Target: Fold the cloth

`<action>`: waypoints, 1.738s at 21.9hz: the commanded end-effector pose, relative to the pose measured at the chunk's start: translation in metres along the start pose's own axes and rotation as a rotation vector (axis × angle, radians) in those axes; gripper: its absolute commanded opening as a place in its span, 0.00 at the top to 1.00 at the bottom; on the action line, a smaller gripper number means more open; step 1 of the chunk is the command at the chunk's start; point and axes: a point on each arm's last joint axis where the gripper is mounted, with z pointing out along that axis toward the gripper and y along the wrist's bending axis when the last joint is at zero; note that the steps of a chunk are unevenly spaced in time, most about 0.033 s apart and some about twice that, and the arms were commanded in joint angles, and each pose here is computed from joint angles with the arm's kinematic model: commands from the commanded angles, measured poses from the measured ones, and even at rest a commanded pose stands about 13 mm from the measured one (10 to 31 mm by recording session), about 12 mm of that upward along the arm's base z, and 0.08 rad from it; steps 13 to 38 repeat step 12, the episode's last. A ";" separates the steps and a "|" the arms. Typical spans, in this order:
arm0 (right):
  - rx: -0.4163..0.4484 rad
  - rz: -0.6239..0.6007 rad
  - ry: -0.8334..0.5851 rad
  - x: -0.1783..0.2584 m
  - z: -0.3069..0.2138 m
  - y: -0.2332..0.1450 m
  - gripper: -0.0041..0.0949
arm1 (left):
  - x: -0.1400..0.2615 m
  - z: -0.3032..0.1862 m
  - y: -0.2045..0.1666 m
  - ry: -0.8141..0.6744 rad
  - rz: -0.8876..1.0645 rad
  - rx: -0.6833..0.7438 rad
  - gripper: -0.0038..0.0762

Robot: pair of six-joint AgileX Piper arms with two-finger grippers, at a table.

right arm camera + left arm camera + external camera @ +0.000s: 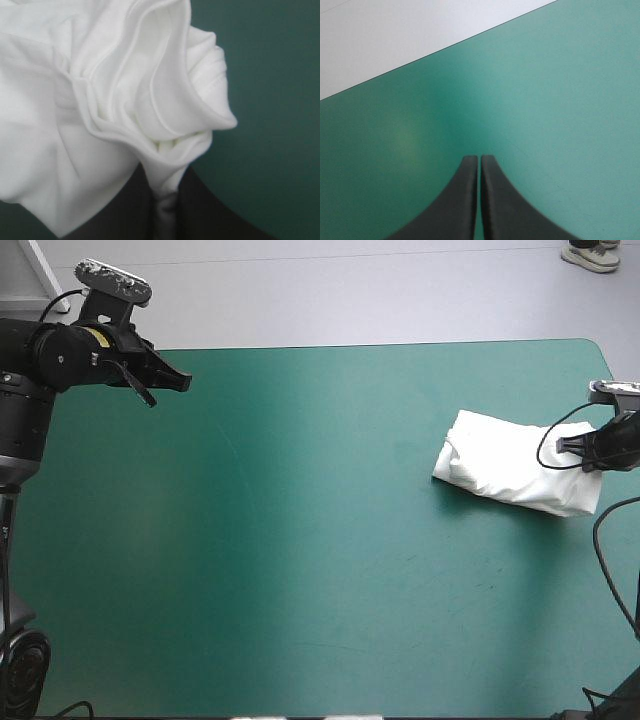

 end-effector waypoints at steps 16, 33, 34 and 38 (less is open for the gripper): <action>-0.212 -0.032 -0.434 0.005 -0.137 0.048 0.36 | -0.005 -0.076 0.016 -0.227 -0.029 -0.198 0.93; -0.212 -0.032 -0.434 0.005 -0.137 0.048 0.36 | -0.005 -0.076 0.016 -0.227 -0.029 -0.198 0.93; -0.212 -0.032 -0.434 0.005 -0.137 0.048 0.36 | -0.005 -0.076 0.016 -0.227 -0.029 -0.198 0.93; -0.212 -0.032 -0.434 0.005 -0.137 0.048 0.36 | -0.005 -0.076 0.016 -0.227 -0.029 -0.198 0.93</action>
